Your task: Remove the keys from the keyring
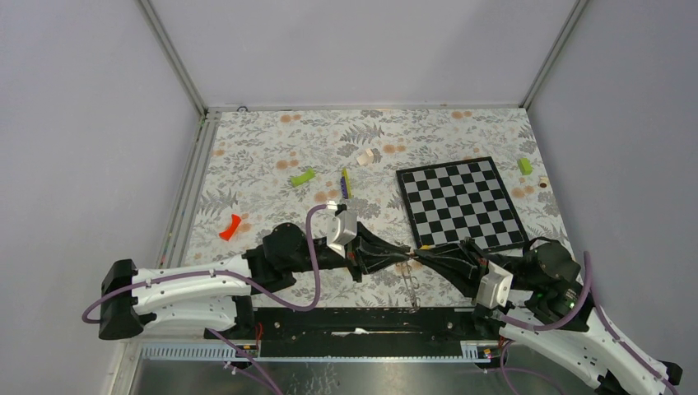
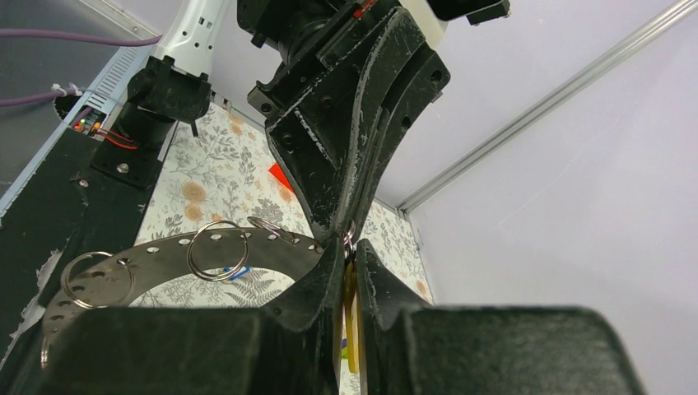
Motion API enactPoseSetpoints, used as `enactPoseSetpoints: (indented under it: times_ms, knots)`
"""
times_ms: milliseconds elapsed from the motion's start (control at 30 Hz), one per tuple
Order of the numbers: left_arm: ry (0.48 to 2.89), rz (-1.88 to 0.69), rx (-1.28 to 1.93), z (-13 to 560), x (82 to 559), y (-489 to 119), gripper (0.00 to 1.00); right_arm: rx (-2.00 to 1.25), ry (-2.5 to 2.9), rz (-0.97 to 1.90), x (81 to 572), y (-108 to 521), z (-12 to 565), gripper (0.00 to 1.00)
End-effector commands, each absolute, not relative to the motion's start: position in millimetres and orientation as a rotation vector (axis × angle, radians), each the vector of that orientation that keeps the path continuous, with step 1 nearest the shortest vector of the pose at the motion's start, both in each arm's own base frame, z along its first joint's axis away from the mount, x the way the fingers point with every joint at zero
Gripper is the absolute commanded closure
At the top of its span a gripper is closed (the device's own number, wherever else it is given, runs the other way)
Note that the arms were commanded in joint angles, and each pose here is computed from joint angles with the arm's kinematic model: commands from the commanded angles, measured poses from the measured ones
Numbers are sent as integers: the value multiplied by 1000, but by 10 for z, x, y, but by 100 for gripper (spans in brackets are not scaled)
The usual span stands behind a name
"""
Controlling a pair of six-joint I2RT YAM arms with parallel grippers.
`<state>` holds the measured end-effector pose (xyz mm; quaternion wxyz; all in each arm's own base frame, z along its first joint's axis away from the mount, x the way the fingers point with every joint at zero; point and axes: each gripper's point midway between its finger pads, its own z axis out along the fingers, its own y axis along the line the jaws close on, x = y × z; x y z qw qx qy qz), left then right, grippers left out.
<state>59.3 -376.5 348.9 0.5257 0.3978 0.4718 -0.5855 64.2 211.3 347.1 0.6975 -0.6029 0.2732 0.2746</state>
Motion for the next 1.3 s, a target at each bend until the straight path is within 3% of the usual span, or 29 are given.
enactPoseSetpoints:
  times_ms: [0,833,1100,1267]
  knots:
    - [1040,-1420,913,3835,576,-3729,100,-1281,535,575,602,2027,3749,100]
    - [998,-1419,861,4059,606,-3679,100,-1336,600,564,651,2036,3435,100]
    - [1019,-1417,873,3996,615,-3720,81,-1301,580,562,641,2012,3509,100]
    - [1029,-1428,891,3953,594,-3756,78,-1292,574,570,633,2017,3535,100]
